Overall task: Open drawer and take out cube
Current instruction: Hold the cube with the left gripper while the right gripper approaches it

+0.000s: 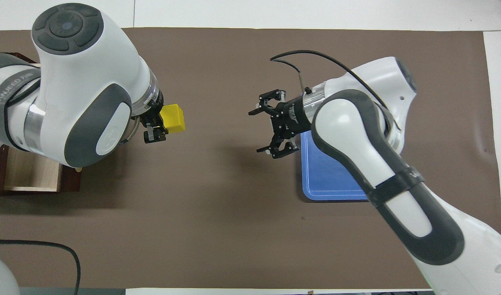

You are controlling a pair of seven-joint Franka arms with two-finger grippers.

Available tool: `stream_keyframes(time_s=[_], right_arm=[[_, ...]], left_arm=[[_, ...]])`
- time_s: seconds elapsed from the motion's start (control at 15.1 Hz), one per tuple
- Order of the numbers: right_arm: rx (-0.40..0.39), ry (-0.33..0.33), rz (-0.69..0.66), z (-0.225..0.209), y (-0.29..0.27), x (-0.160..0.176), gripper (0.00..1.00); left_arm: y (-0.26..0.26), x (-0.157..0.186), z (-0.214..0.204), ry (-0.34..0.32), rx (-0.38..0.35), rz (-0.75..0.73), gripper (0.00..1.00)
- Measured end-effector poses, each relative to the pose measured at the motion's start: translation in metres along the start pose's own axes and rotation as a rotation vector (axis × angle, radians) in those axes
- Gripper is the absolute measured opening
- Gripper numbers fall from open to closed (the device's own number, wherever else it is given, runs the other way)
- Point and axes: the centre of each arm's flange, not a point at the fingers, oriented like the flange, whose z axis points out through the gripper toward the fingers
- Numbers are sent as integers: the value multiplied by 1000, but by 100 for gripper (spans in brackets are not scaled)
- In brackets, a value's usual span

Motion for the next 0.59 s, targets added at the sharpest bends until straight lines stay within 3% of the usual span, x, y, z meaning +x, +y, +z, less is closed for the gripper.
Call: stream_keyframes(time_s=[0.2, 0.59], right_arm=[[-22, -3, 19, 44, -21, -29, 100], [-40, 13, 75, 63, -31, -61, 100]], left_arm=[[0, -1, 0, -1, -1, 2, 55], [-1, -2, 0, -2, -2, 3, 55]])
